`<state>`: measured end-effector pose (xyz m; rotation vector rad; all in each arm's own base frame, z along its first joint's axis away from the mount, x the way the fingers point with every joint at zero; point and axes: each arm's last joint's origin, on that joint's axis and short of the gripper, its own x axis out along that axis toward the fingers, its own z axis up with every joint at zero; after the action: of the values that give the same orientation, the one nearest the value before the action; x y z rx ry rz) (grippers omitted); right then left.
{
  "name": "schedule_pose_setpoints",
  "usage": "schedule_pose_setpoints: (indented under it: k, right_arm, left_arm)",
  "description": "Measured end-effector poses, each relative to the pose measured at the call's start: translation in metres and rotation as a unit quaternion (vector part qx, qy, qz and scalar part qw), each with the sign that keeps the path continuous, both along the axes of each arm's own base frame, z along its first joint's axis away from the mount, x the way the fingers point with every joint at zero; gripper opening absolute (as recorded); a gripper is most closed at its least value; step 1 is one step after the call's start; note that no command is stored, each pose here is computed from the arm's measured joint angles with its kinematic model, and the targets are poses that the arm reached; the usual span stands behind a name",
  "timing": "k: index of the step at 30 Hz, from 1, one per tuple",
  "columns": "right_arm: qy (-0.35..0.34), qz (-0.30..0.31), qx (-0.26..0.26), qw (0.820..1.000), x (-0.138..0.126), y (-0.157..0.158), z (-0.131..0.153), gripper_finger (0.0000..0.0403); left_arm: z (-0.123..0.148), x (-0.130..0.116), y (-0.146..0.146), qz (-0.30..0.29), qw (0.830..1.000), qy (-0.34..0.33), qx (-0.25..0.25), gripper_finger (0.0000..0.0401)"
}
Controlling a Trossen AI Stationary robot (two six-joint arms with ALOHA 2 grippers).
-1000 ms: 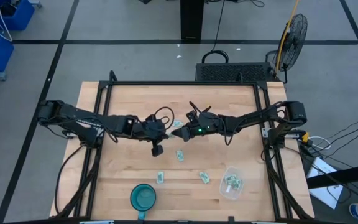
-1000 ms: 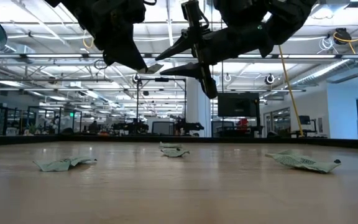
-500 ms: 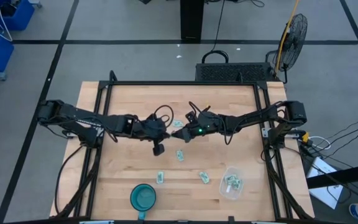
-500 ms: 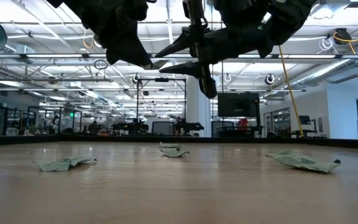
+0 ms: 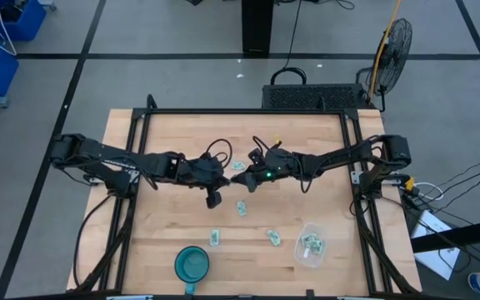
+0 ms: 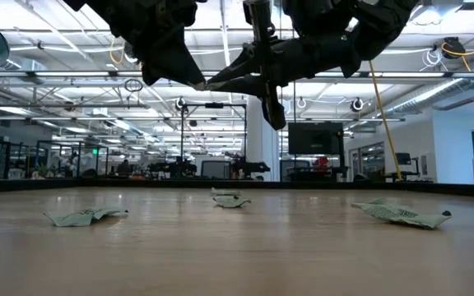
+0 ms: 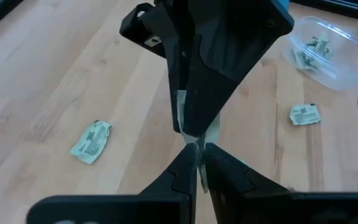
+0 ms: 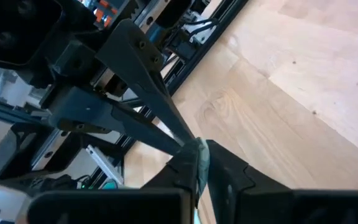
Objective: Pick and place Stevia / Truvia into bins
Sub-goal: Put the light green stevia packet into the transparent bin
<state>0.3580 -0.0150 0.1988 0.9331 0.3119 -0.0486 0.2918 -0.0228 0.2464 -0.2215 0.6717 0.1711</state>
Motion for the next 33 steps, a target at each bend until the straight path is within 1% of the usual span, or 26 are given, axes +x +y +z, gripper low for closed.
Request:
schedule_pose_setpoints:
  k: [5, 8, 11, 14, 18, 21, 24, 27, 30, 33]
  right_arm:
    - [0.0, 0.009, 0.002, 1.0, 0.0, 0.001, 0.0, 0.0011]
    - [0.001, 0.008, 0.002, 1.0, 0.0, 0.001, 0.0, 0.0011]
    - [0.0, 0.009, -0.002, 1.0, 0.0, 0.0, 0.0, 0.001]
    - [0.0, 0.011, -0.01, 1.0, 0.0, 0.0, 0.0, 0.001]
    - [0.009, 0.022, -0.039, 0.999, -0.001, 0.001, -0.003, 0.001]
    - [0.038, 0.064, -0.076, 0.994, -0.004, 0.002, -0.009, 0.001]
    - [0.1, 0.114, -0.097, 0.984, -0.012, 0.003, -0.018, 0.001]
    - [0.173, 0.167, -0.104, 0.965, -0.029, 0.006, -0.02, 0.001]
    - [0.224, 0.243, -0.1, 0.938, -0.054, 0.015, -0.008, 0.001]
    - [0.247, 0.309, -0.07, 0.916, -0.082, 0.033, 0.013, 0.001]
  left_arm:
    - [0.0, 0.0, 0.002, 0.005, 1.0, 0.0, 0.0, 0.0039]
    - [0.0, 0.0, 0.004, 0.01, 1.0, 0.0, -0.003, 0.0053]
    - [0.0, 0.0, 0.006, 0.019, 1.0, -0.001, -0.01, 0.0085]
    - [0.0, 0.0, 0.006, 0.018, 1.0, -0.001, -0.008, 0.0125]
    - [0.0, 0.0, 0.006, 0.017, 1.0, -0.001, -0.007, 0.0172]
    - [0.0, 0.0, 0.006, 0.018, 1.0, -0.001, -0.007, 0.0194]
    - [0.0, 0.0, 0.007, 0.021, 1.0, -0.001, 0.001, 0.0203]
    - [0.0, 0.0, 0.007, 0.022, 1.0, -0.001, 0.008, 0.0203]
    - [0.0, 0.0, 0.008, 0.021, 1.0, 0.0, 0.011, 0.0196]
    - [0.0, 0.001, 0.011, 0.021, 1.0, 0.0, 0.018, 0.0187]
